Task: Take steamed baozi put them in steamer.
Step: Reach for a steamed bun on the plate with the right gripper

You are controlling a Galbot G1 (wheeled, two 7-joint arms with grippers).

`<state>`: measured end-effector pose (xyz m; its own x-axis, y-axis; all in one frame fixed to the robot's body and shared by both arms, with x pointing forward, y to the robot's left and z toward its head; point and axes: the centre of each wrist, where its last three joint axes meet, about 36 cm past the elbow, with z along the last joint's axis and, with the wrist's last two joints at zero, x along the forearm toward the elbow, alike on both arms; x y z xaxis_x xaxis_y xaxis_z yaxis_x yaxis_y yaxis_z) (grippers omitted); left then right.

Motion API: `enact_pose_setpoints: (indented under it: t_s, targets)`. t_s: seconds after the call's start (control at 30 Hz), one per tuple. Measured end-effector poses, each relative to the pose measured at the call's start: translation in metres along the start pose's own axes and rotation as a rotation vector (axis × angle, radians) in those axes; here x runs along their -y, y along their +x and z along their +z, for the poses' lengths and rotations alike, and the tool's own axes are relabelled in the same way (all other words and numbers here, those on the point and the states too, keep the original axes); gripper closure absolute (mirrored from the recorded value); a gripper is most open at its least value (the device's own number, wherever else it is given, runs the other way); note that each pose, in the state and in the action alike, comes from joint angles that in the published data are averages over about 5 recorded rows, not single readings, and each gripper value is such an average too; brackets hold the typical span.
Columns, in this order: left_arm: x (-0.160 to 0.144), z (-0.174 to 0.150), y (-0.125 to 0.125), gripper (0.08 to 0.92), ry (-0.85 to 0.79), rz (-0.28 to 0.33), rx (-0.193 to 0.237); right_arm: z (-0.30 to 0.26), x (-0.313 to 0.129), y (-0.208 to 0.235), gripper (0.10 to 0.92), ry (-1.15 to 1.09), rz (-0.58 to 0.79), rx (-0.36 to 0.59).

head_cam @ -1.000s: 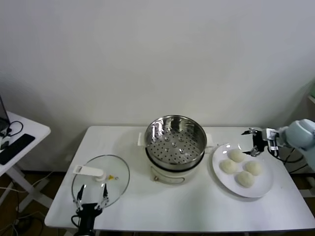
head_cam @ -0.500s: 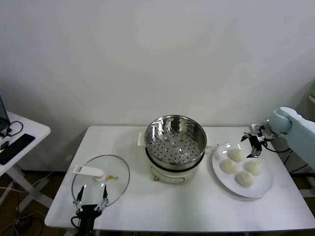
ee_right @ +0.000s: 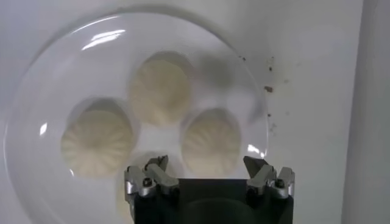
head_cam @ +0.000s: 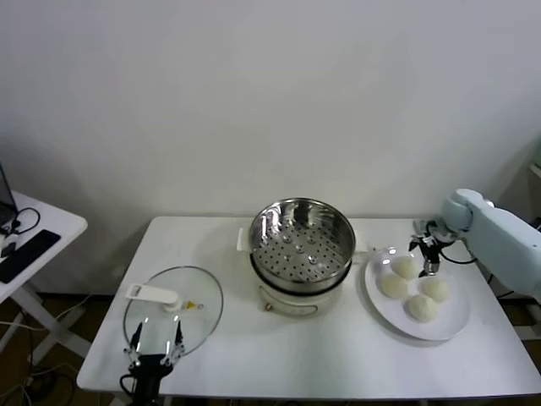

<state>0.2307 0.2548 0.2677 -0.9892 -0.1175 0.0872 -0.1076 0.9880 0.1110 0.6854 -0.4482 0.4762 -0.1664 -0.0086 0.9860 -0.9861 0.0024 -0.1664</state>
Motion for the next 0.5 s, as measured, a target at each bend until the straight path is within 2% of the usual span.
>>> enact_pose_setpoints:
  t_s: [0.5]
  targets:
    - [0.002, 0.002, 0.002, 0.177, -0.004, 0.005, -0.002, 0.003, 0.004, -0.017, 0.208, -0.026, 0.001, 0.013]
